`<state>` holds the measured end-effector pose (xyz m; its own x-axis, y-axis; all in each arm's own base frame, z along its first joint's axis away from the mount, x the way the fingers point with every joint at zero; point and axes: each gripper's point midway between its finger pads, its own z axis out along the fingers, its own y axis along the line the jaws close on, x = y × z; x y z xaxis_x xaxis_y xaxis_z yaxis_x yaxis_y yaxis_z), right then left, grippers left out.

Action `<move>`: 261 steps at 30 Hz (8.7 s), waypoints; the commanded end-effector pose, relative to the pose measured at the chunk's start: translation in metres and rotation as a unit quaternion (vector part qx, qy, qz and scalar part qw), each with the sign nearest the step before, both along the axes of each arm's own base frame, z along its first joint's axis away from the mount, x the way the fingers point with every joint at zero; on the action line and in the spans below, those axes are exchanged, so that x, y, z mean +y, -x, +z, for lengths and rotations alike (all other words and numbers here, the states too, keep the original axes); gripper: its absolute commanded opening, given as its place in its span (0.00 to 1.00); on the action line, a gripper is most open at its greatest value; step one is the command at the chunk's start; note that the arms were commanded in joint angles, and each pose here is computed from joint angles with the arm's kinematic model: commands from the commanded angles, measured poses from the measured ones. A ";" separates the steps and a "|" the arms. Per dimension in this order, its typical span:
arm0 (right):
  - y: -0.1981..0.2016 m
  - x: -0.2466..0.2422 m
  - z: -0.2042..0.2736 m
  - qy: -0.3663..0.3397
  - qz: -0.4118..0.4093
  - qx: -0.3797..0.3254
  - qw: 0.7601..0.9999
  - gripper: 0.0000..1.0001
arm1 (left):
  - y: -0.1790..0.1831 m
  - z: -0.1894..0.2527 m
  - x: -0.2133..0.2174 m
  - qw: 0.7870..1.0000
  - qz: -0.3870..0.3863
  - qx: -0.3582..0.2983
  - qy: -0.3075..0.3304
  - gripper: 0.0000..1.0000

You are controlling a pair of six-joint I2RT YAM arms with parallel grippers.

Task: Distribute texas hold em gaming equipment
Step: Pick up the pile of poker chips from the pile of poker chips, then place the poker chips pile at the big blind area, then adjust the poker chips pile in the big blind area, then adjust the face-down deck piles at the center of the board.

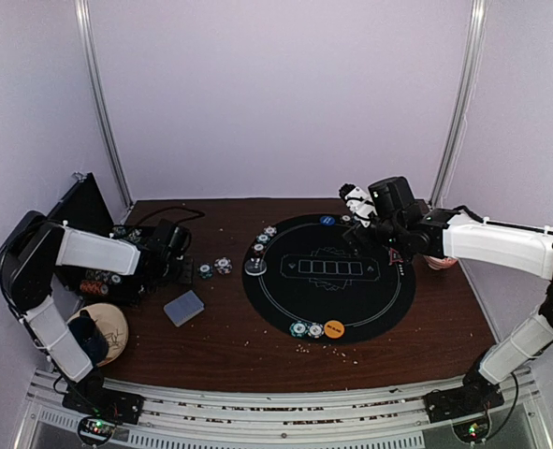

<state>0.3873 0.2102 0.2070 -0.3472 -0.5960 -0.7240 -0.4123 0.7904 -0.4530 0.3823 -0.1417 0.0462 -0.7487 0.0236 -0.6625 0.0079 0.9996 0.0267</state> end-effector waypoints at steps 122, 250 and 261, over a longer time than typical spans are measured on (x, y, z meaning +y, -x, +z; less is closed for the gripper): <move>-0.006 -0.016 0.002 0.003 -0.020 -0.004 1.000 1.00 | 0.152 0.016 -0.265 0.870 -0.491 -0.034 -0.021 0.66; 0.017 0.017 0.022 -0.049 0.053 0.009 0.997 1.00 | 0.080 -0.010 -0.017 0.916 -0.320 0.229 -0.084 0.98; 0.017 0.016 0.024 -0.049 0.052 0.006 0.997 1.00 | 0.083 -0.013 -0.019 0.913 -0.325 0.236 -0.066 0.98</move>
<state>0.3709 0.2253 0.2081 -0.3285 -0.5896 -0.7378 -0.5179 0.7658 -0.3814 0.2912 -0.1533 0.0253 -0.7618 0.6209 -0.1849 0.6310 0.7758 0.0050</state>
